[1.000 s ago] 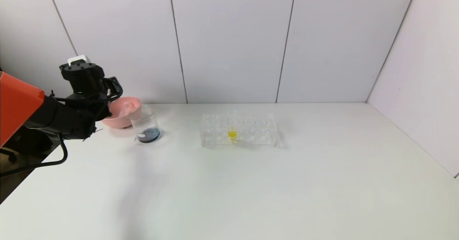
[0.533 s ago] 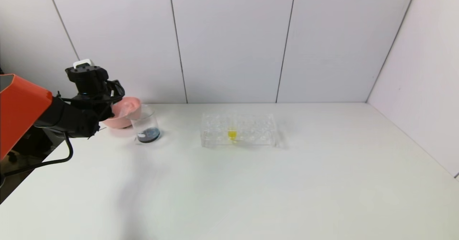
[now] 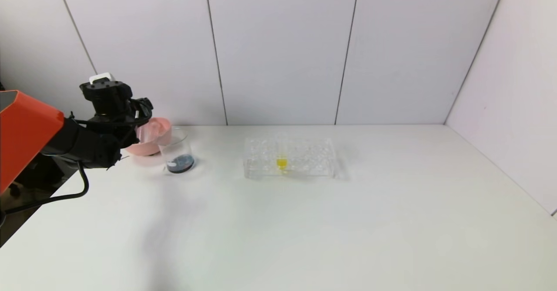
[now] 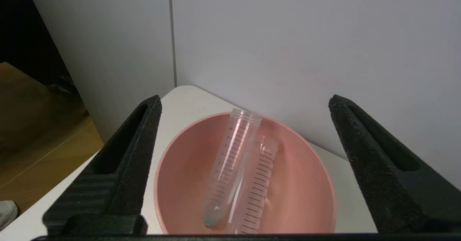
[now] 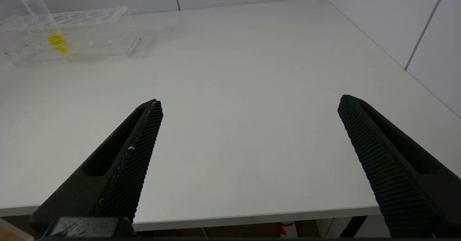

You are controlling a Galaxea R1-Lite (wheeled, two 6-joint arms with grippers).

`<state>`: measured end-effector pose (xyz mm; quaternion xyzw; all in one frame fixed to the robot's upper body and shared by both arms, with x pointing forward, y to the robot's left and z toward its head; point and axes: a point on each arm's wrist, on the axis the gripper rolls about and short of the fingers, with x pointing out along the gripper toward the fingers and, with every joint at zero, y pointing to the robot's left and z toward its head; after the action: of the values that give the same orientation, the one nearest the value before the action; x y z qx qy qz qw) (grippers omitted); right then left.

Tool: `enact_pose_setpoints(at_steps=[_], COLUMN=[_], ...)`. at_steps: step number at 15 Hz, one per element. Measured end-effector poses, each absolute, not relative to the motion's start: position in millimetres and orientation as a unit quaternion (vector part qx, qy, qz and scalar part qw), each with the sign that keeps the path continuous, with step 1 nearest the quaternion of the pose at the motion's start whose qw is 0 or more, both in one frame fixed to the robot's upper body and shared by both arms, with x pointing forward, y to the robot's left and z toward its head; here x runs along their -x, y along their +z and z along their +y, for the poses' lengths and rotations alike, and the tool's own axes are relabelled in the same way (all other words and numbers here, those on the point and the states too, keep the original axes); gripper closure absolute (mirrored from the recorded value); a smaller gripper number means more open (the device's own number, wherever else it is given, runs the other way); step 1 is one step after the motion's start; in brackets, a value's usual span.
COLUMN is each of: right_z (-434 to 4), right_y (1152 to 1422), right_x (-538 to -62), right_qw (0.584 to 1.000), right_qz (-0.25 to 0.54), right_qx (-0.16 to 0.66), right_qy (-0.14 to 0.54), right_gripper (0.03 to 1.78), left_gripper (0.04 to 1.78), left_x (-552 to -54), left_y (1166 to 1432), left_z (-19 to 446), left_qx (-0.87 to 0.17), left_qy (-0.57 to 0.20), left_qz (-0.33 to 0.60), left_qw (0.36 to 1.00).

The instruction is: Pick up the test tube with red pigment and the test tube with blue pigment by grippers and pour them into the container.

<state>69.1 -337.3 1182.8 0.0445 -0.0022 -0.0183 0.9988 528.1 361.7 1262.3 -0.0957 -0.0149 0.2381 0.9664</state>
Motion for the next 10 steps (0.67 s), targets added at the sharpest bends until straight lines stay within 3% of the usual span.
enact_pose_setpoints(at_steps=[2, 5, 10], right_z=[-337, -337, -337], right_y=[1183, 1183, 1183], right_x=[-69, -69, -69], right_qw=[0.999, 0.999, 0.999], right_qz=[-0.002, -0.002, -0.002], right_qx=[-0.045, -0.044, -0.044], right_qy=[-0.018, -0.018, -0.018], right_gripper=[0.04, 0.04, 0.04], left_gripper=[0.07, 0.06, 0.06], left_x=[-517, -484, -398], left_y=[1262, 1269, 1285], left_z=[356, 342, 327], left_qx=[0.095, 0.094, 0.091], left_qy=[0.231, 0.197, 0.067], left_qz=[-0.002, 0.017, 0.051], left_qw=[0.968, 0.976, 0.992])
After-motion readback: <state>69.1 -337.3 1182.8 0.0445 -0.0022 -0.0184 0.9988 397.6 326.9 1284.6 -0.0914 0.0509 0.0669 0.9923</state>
